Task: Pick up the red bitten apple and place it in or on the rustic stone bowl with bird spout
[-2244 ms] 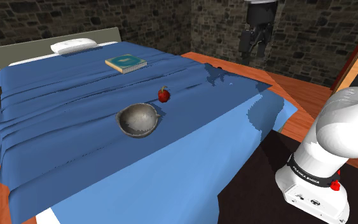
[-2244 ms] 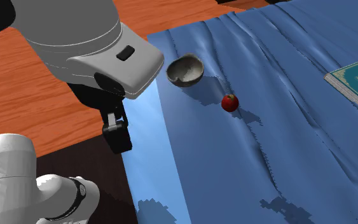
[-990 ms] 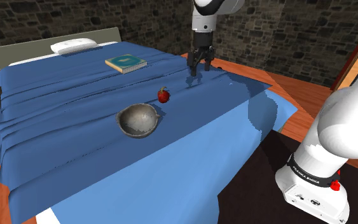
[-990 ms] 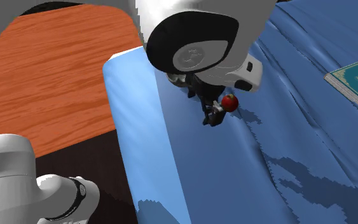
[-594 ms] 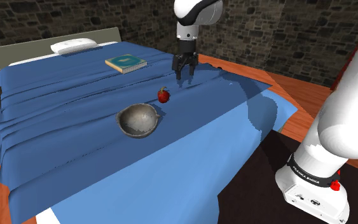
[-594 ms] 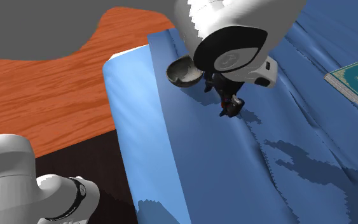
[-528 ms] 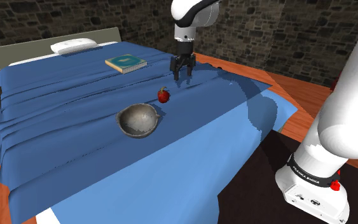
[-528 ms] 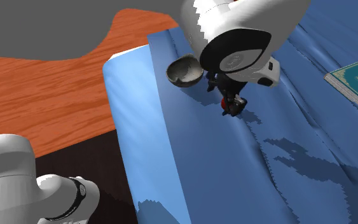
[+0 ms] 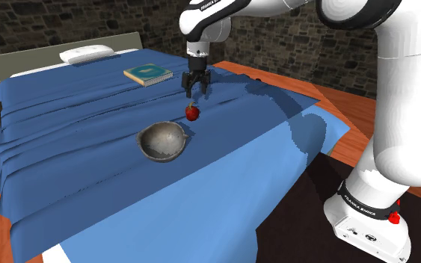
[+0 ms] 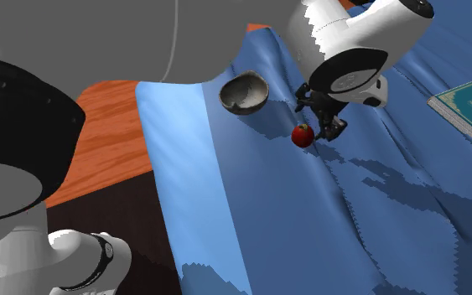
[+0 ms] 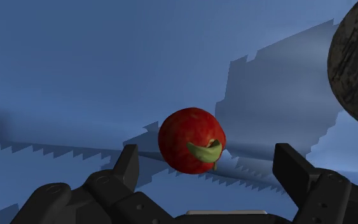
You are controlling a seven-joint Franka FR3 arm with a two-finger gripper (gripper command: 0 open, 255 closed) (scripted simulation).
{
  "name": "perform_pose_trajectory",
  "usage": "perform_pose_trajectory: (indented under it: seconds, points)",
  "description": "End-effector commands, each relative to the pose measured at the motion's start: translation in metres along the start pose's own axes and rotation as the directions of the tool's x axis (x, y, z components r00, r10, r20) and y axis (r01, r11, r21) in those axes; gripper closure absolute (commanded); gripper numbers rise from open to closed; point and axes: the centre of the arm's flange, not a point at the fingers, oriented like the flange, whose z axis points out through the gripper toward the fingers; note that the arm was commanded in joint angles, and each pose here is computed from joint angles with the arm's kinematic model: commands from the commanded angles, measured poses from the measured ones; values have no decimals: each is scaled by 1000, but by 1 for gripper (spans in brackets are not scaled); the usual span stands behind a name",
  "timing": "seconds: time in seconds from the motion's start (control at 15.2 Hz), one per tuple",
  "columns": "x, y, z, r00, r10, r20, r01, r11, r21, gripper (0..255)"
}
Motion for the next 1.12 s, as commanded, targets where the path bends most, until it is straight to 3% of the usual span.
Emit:
perform_pose_trajectory:
  seconds: [0.0, 0.46, 0.92, 0.99, 1.06]
  points:
    - [9, 0, 9, 1000, -4, -1, 4, 1000, 6, 0]
    - [9, 0, 44, 1000, -4, -1, 4, 1000, 6, 0]
    - [9, 0, 44, 1000, -4, -1, 4, 1000, 6, 0]
    - [9, 0, 44, 1000, -4, -1, 4, 1000, 6, 255]
    - [9, 0, 44, 1000, -4, -1, 4, 1000, 6, 255]
